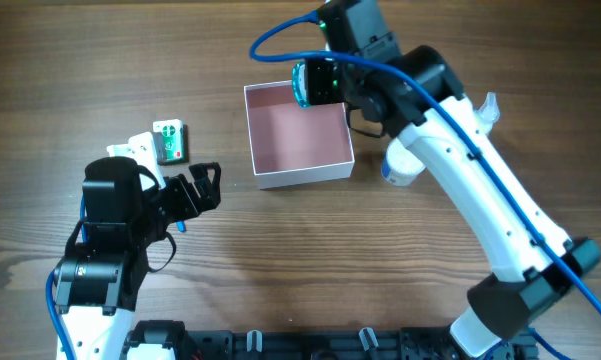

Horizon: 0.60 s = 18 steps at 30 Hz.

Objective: Pack container
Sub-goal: 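Lift the mouthwash bottle and lower it into the box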

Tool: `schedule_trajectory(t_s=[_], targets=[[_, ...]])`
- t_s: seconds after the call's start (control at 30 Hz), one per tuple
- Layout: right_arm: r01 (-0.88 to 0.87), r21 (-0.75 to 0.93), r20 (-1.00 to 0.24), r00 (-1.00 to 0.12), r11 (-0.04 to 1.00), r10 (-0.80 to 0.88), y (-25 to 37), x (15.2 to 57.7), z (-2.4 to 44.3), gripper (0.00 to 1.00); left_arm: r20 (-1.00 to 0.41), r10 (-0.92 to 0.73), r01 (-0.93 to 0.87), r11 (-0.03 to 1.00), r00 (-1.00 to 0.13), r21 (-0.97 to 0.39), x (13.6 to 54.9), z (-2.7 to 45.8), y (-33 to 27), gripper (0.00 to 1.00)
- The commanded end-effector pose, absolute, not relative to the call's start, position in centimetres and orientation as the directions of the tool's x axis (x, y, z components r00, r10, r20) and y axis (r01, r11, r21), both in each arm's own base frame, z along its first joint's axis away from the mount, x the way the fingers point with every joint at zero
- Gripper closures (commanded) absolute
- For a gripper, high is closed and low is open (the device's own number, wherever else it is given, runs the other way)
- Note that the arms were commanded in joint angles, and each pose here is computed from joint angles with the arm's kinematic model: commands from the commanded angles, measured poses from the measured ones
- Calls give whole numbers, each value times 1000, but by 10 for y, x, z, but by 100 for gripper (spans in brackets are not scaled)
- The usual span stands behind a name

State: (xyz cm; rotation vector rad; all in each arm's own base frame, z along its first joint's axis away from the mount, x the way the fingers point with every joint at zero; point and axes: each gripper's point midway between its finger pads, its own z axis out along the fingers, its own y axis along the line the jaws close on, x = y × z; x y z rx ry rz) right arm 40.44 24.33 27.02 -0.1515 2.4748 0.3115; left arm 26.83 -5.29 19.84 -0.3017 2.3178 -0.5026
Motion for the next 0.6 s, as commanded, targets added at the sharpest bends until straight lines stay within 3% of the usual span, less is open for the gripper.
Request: schedule_trajectory(t_s=[0.0, 0.17, 0.57], targets=[[-98, 138, -563, -826, 986, -3, 240, 425, 231, 96, -623, -351, -43, 890, -699, -453, 269, 208, -58, 0], [-125, 121, -492, -869, 985, -50, 251, 429, 190, 96, -624, -351, -43, 890, -698, -453, 269, 208, -58, 0], [-138, 144, -432, -900, 980, -63, 267, 433, 154, 96, -623, -351, -43, 890, -699, -454, 269, 208, -58, 0]])
